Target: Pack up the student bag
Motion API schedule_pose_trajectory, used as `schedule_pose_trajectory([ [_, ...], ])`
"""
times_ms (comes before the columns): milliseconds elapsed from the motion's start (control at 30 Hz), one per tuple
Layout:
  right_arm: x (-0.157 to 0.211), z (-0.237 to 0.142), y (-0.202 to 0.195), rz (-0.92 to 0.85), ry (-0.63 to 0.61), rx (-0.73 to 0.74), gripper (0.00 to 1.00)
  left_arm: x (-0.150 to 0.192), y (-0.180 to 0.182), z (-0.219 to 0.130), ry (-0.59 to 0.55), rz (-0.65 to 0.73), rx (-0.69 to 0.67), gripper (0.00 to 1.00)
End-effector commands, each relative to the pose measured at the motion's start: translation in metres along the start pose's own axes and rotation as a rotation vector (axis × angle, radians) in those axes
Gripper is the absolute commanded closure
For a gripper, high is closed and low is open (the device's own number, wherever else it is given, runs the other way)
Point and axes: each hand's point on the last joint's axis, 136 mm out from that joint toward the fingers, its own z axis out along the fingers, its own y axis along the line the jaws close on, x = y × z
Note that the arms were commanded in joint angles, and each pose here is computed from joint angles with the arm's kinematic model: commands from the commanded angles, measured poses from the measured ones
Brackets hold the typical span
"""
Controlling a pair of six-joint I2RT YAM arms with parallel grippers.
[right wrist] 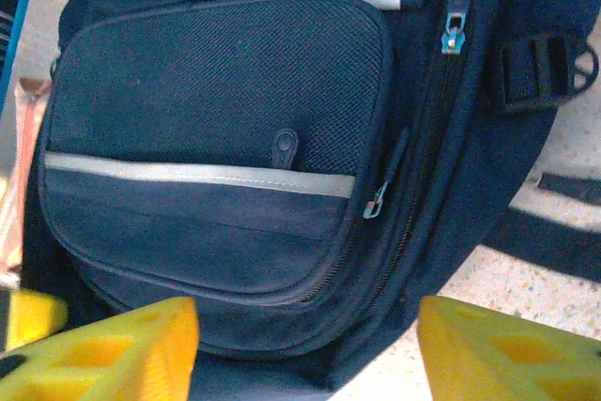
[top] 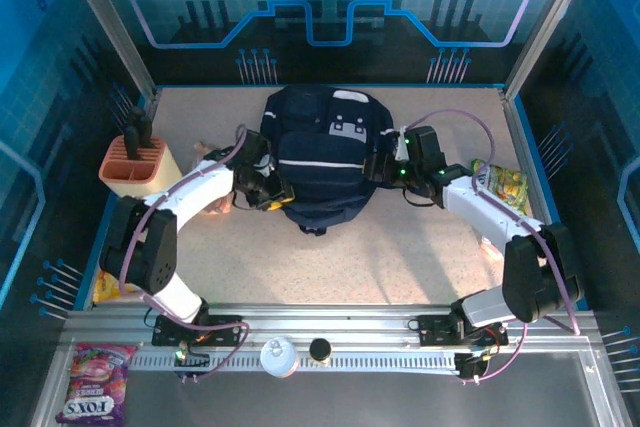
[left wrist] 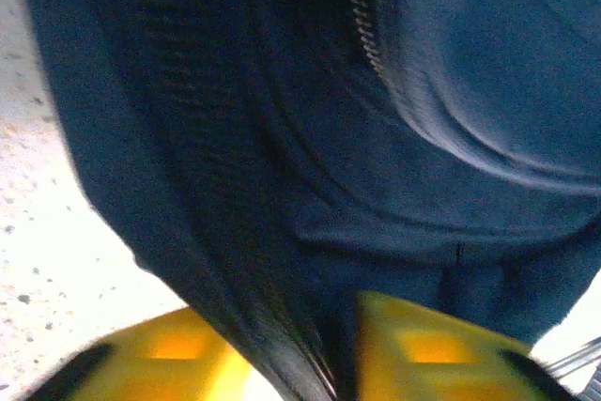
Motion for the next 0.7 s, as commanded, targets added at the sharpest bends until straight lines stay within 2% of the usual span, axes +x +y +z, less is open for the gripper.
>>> schedule_pose_trajectory([
  [0,-0.003,-0.011,-0.003,0.050,-0.034,0.005,0.29,0.004,0.002,-0.022,-0.063,0.064,-0.068,0.49],
  [133,-0.015,-0.022,-0.022,0.094,-0.076,0.032,0.21,-0.002,-0.022,-0.046,-0.136,0.265,-0.098,0.30],
  [200,-0.021,-0.028,-0.032,0.108,-0.099,0.046,0.17,-0.004,-0.046,-0.053,-0.166,0.416,-0.079,0.18],
  [267,-0.027,-0.033,-0.041,0.111,-0.121,0.061,0.13,-0.008,-0.068,-0.057,-0.202,0.561,-0.072,0.11],
  [400,-0.035,-0.045,-0.050,0.107,-0.158,0.090,0.00,-0.021,-0.100,-0.051,-0.242,0.821,-0.125,0.08],
  [567,-0.036,-0.053,-0.063,0.084,-0.163,0.151,0.00,-0.027,-0.128,-0.019,-0.217,1.157,-0.205,0.07],
  [667,-0.038,-0.058,-0.067,0.081,-0.160,0.168,0.00,-0.024,-0.138,0.003,-0.172,1.312,-0.234,0.07],
])
